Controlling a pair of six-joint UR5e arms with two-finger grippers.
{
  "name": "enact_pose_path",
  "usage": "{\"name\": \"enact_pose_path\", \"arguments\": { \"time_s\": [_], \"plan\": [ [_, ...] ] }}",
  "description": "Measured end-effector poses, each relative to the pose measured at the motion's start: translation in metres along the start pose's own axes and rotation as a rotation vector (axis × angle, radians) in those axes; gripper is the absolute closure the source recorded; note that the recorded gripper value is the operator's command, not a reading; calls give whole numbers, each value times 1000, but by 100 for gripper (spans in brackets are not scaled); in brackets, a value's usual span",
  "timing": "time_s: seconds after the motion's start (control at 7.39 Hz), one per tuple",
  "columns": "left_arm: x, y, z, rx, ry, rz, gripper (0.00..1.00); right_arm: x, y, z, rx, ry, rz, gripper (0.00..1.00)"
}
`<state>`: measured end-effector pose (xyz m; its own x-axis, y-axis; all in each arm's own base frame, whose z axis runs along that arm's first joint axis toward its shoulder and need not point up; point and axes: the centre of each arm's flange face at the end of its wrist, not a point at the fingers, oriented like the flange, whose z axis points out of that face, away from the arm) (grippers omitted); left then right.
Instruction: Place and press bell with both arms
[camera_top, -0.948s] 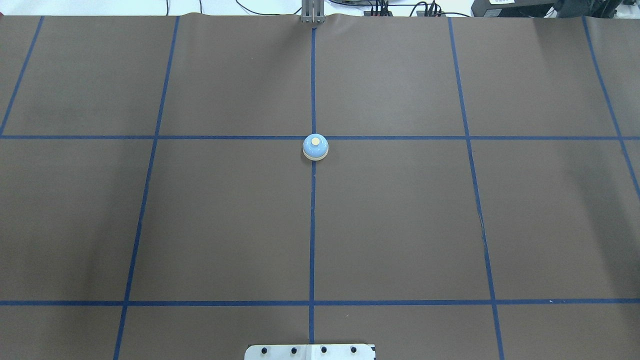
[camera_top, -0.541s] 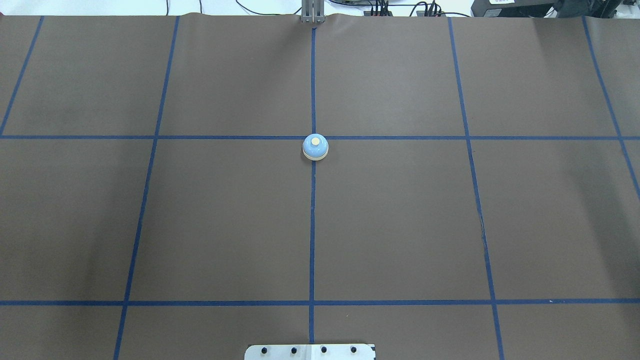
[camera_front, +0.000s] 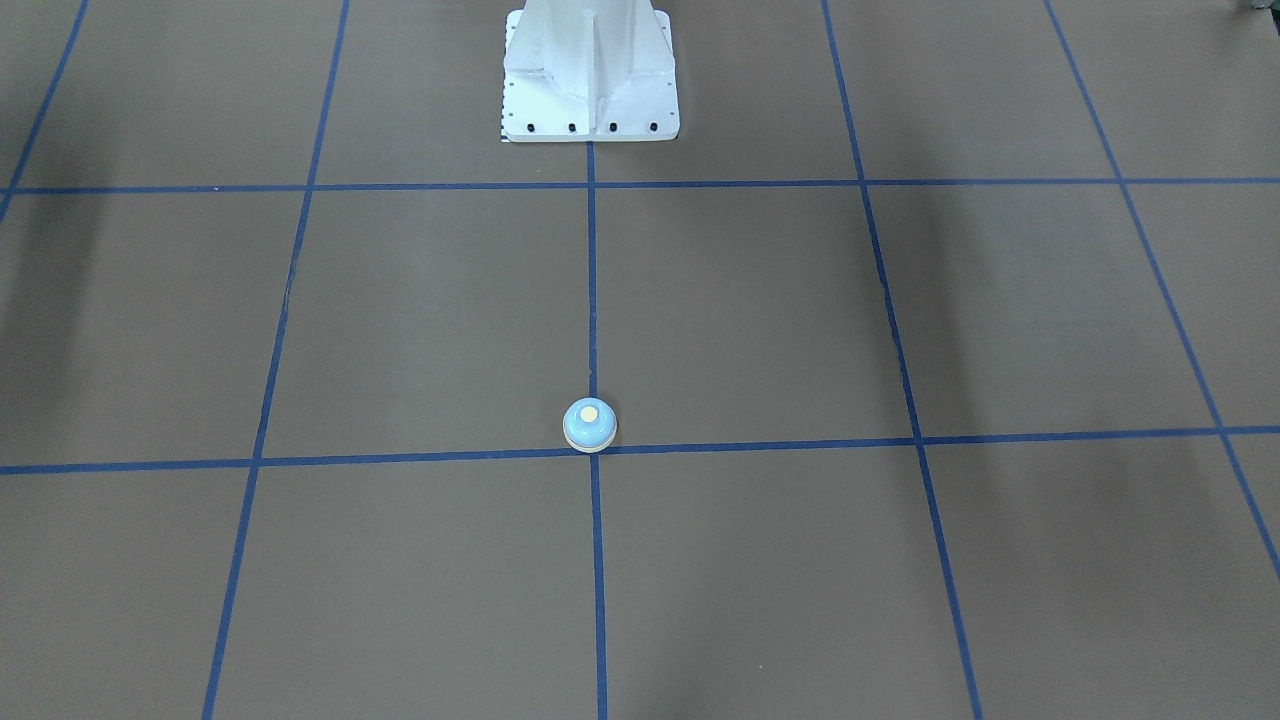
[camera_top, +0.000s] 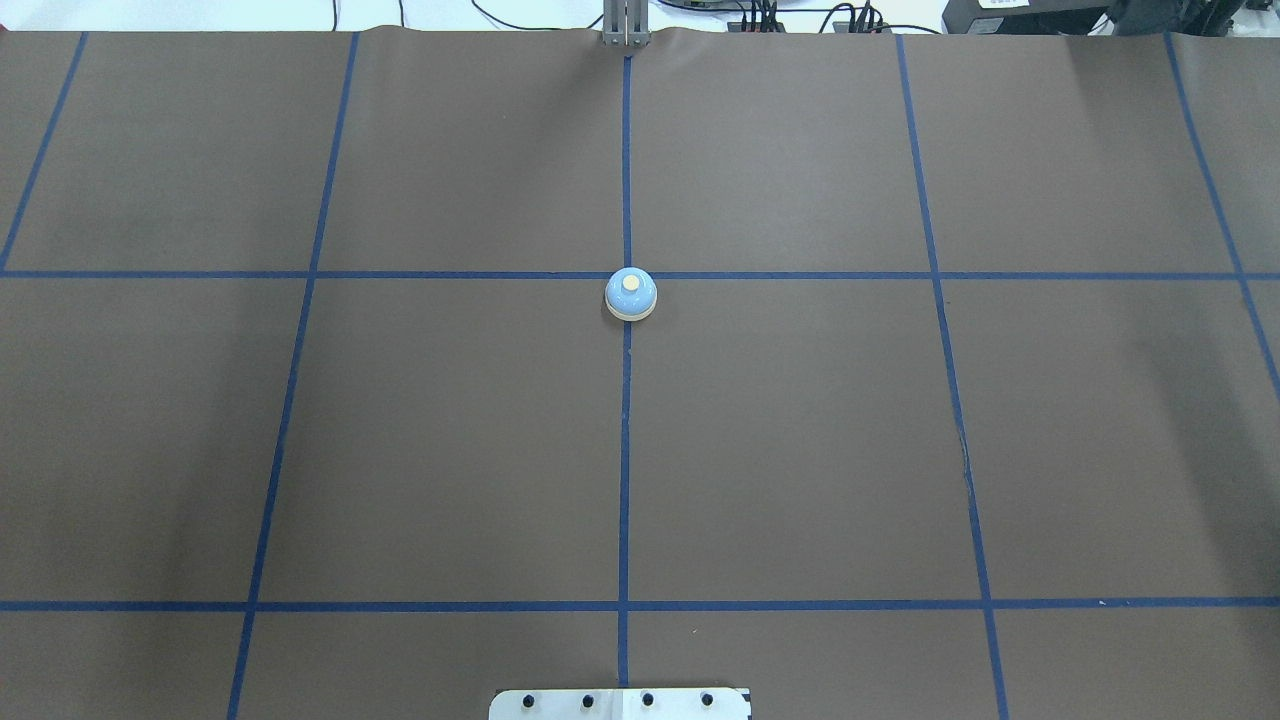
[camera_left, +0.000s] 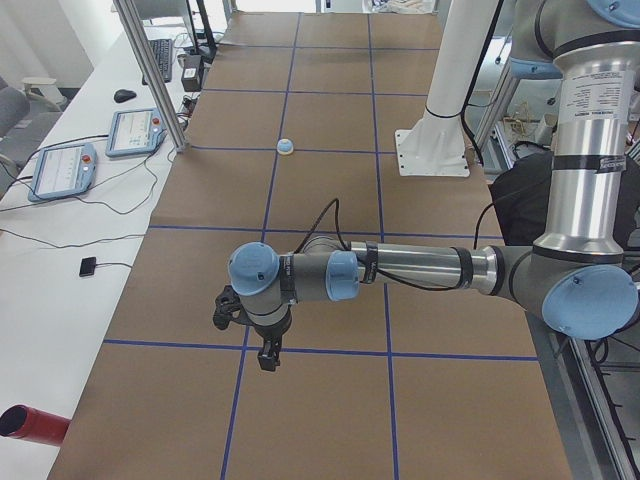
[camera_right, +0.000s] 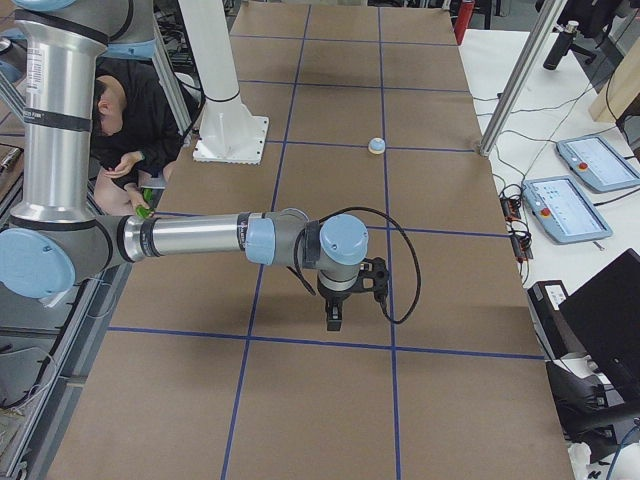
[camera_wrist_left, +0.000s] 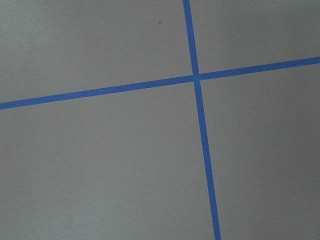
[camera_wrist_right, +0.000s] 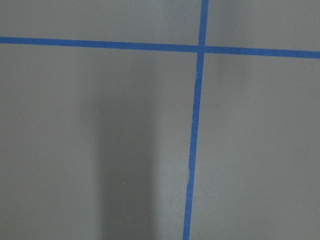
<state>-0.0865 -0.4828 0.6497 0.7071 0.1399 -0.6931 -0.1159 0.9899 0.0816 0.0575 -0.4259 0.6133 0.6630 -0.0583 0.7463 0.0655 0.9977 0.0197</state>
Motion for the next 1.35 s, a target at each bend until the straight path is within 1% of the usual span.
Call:
{"name": "enact_pose_path", "arguments": {
  "time_s": [0.54,0.95,1.35],
  "plan": [
    [-1,0,0,0,-1,-4,0,-2,2,-2,3,-3,-2,1],
    [-1,0,-1,1,-1,-5,0,1,-20,-1,2,0,-2,1],
    [-3,2,-1,1,-1,-7,0,3,-28,1,-2,1,1,1]
  ]
}}
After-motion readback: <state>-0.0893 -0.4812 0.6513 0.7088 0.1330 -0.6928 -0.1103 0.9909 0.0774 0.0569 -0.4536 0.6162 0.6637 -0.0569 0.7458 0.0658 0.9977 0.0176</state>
